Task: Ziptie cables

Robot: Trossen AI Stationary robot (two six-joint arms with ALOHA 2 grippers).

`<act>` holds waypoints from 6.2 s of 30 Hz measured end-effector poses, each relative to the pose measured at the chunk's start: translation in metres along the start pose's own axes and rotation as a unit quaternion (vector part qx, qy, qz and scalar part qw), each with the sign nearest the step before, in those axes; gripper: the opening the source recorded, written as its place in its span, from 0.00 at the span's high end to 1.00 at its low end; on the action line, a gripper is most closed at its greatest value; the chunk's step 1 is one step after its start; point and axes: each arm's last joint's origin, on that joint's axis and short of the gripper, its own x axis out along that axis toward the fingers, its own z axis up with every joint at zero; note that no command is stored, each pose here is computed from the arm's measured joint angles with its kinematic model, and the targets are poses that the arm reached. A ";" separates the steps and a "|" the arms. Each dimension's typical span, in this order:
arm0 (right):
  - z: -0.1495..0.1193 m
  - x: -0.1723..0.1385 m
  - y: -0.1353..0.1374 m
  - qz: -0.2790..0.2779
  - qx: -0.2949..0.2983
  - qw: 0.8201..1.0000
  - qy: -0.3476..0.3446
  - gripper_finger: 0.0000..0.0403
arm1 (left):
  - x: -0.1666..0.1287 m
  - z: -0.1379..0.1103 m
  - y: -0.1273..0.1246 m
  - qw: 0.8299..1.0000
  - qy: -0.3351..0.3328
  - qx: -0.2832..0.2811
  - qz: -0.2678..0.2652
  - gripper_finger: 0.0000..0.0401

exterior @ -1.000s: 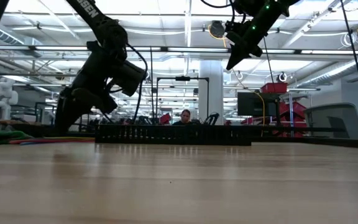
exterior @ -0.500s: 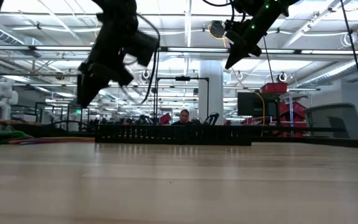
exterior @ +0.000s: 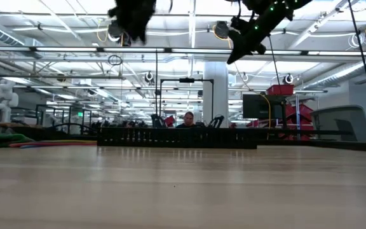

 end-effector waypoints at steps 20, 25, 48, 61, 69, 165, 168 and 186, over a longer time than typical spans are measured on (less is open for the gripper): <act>-0.015 0.024 0.083 0.131 0.001 0.989 0.073 0.96 | 0.041 -0.057 -0.011 0.930 -0.249 -0.013 -0.269 0.35; -0.034 0.052 0.110 0.148 -0.027 0.969 0.196 0.95 | 0.025 -0.074 0.011 0.922 -0.295 -0.020 -0.251 0.35; -0.050 0.079 0.136 0.197 -0.208 0.895 0.343 0.27 | 0.012 -0.093 0.039 0.926 -0.311 -0.059 -0.207 0.35; -0.072 0.111 0.142 0.153 -0.209 0.888 0.380 0.23 | 0.016 -0.097 0.041 0.937 -0.289 -0.034 -0.194 0.35; -0.074 0.124 0.138 0.148 -0.206 0.895 0.368 0.23 | 0.016 -0.097 0.041 0.937 -0.288 -0.034 -0.194 0.35; -0.123 0.083 0.309 0.371 -0.263 0.837 0.306 0.31 | 0.002 -0.103 0.036 0.914 -0.271 -0.164 -0.252 0.35; -0.123 0.080 0.309 0.370 -0.261 0.837 0.306 0.31 | 0.002 -0.103 0.036 0.915 -0.270 -0.164 -0.252 0.35; -0.117 0.080 0.305 0.339 -0.279 0.851 0.287 0.31 | 0.007 -0.101 0.033 0.920 -0.261 -0.151 -0.249 0.35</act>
